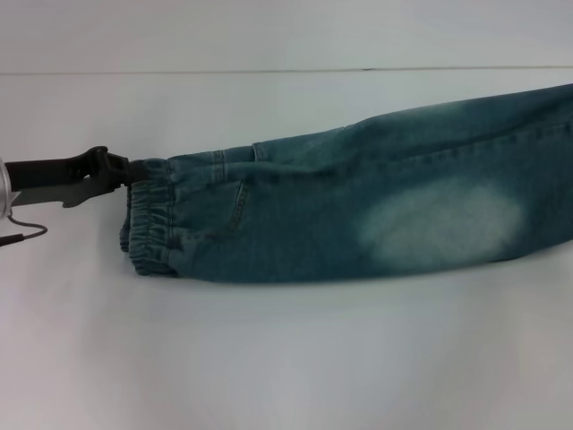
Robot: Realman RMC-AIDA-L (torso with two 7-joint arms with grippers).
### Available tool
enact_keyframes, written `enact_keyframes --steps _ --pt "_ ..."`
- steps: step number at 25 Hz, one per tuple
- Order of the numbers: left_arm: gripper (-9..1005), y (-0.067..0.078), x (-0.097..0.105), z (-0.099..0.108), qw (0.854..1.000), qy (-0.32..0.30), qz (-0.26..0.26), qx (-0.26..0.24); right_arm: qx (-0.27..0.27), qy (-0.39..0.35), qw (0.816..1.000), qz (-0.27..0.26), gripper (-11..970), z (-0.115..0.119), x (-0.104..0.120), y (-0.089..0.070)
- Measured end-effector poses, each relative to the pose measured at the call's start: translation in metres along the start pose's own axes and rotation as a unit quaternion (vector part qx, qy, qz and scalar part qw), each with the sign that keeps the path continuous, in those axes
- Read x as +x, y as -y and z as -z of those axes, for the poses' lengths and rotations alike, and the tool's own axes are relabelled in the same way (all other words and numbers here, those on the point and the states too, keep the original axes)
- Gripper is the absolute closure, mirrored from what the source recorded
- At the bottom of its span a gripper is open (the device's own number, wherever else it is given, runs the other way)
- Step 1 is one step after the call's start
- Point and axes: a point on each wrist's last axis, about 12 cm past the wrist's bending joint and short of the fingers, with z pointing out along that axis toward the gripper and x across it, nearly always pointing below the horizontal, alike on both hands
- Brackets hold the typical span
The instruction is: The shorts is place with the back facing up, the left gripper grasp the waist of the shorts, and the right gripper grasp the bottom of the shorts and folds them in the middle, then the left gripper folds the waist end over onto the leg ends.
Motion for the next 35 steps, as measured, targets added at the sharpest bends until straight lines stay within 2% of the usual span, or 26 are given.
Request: enact_keyframes --steps 16,27,28,33,35 --pt "917 -0.002 0.003 -0.001 1.000 0.002 -0.002 -0.002 0.014 -0.002 1.000 0.015 948 -0.005 0.004 0.001" --pt "892 -0.002 0.005 -0.002 1.000 0.001 0.003 0.001 0.010 -0.001 1.000 0.021 826 -0.007 0.007 0.000" --pt "890 -0.002 0.005 -0.001 1.000 0.002 0.003 0.001 0.010 0.001 1.000 0.020 788 -0.007 0.007 0.000" --pt "730 -0.007 0.002 0.007 1.000 0.018 0.007 -0.006 0.013 0.005 1.000 0.015 600 -0.002 0.008 0.005" --pt "652 -0.009 -0.001 0.012 1.000 0.029 0.007 -0.010 0.013 0.005 1.000 0.014 437 0.000 0.008 0.007"
